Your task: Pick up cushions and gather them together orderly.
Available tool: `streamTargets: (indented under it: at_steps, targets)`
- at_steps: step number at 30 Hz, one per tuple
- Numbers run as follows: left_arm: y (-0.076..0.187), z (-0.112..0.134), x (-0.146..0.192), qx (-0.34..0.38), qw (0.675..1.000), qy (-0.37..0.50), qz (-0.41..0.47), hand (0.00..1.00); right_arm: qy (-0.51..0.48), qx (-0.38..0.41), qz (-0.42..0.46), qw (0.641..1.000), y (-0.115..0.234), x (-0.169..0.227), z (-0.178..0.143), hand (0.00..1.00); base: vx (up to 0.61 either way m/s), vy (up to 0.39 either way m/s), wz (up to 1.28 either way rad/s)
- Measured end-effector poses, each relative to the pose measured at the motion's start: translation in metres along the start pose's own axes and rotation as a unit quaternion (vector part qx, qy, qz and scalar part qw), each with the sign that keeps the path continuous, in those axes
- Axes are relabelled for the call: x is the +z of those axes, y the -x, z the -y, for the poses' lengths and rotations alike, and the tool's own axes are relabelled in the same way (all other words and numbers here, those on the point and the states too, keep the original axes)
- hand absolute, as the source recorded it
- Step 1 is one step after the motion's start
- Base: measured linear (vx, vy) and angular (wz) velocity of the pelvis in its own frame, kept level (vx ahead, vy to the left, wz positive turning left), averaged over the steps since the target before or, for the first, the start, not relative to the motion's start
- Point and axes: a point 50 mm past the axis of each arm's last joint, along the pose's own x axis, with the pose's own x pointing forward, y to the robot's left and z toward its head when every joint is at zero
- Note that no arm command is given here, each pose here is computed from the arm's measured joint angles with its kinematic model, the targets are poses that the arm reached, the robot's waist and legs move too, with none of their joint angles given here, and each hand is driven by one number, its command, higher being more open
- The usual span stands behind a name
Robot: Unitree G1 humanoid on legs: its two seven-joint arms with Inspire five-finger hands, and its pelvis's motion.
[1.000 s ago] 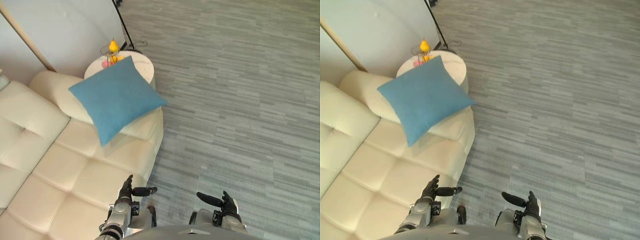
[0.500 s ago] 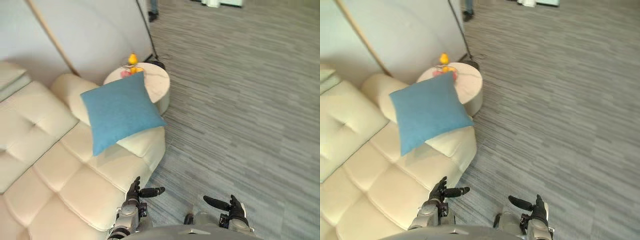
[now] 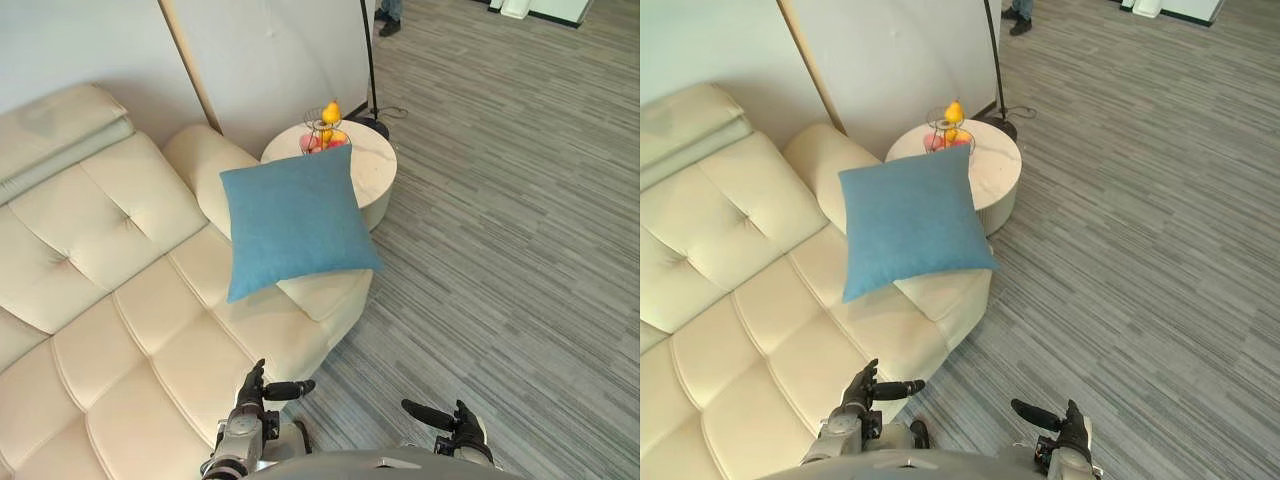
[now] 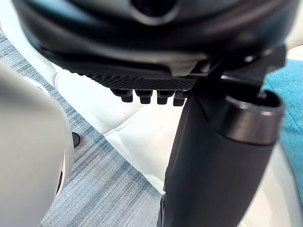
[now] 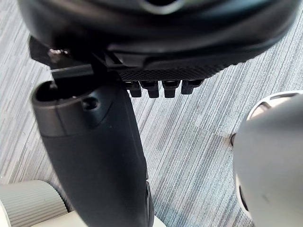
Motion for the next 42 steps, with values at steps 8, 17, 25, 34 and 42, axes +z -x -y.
streamTargets:
  at_steps: [8,17,25,34,42]
  targets:
    - [0.0,-0.013,-0.002,0.018,1.0,0.001,-0.002,1.0,-0.009,0.017,0.016,1.0,0.002,0.005,-0.009,1.0,0.1,-0.096,0.66]
    - [0.002,0.003,-0.007,0.01,0.998,0.054,-0.013,1.0,-0.019,0.007,0.009,1.0,0.001,0.003,-0.002,1.0,0.14,-0.212,0.42]
    - [0.002,0.002,-0.005,0.011,0.999,0.048,-0.01,1.0,-0.015,0.018,0.027,0.999,0.005,0.007,-0.008,1.0,0.01,0.034,0.18]
    - [0.003,-0.048,-0.001,0.075,0.997,0.027,0.008,1.0,-0.009,0.003,0.23,0.973,0.016,0.103,0.019,1.0,-0.07,0.041,0.12]
    - [0.006,-0.086,0.038,0.137,0.986,0.038,0.087,1.0,0.012,-0.015,0.355,0.935,0.038,0.161,0.043,1.0,0.0,0.036,0.02]
